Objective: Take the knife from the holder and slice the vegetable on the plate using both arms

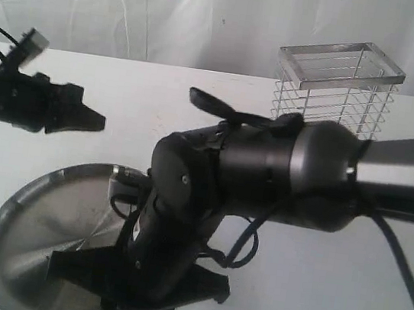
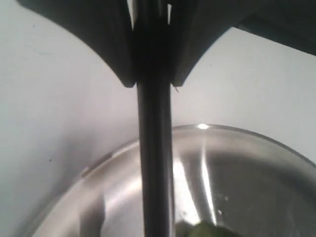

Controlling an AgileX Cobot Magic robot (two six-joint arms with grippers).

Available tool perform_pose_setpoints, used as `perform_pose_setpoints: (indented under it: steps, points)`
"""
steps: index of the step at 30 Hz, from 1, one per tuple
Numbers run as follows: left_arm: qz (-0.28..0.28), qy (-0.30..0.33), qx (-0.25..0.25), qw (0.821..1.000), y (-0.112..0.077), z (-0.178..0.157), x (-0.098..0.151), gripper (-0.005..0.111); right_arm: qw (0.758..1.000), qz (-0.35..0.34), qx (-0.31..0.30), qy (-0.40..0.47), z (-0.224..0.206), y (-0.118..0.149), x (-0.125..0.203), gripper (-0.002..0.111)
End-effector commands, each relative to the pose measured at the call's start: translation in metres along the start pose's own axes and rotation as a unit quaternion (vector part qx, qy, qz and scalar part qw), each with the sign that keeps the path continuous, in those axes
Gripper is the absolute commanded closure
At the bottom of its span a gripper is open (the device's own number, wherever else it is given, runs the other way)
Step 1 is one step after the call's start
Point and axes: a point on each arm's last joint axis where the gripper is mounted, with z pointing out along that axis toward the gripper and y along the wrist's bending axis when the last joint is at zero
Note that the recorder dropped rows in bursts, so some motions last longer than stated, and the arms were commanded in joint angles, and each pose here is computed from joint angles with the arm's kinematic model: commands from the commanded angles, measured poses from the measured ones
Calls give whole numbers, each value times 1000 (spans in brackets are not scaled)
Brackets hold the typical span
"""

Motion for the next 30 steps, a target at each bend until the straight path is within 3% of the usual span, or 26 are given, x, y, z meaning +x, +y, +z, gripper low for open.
perform_pose_setpoints:
  steps: [1,9,15,24,30]
  points:
    - [8,-46,-2,999,-9,-29,-16,107,999,-13,-32,-32,-19,-5,-12,108]
    - [4,-49,19,999,-16,-37,-17,107,986,-14,-159,-46,-20,-4,-44,108]
    - [-5,-109,-16,994,-19,-74,-31,107,967,5,-224,-120,-21,18,-76,108]
    - [10,-102,1,995,-22,-88,-29,107,969,41,-234,-67,23,27,-96,107]
    - [11,-99,0,995,-22,-87,-29,107,971,44,-228,-58,36,26,-100,89]
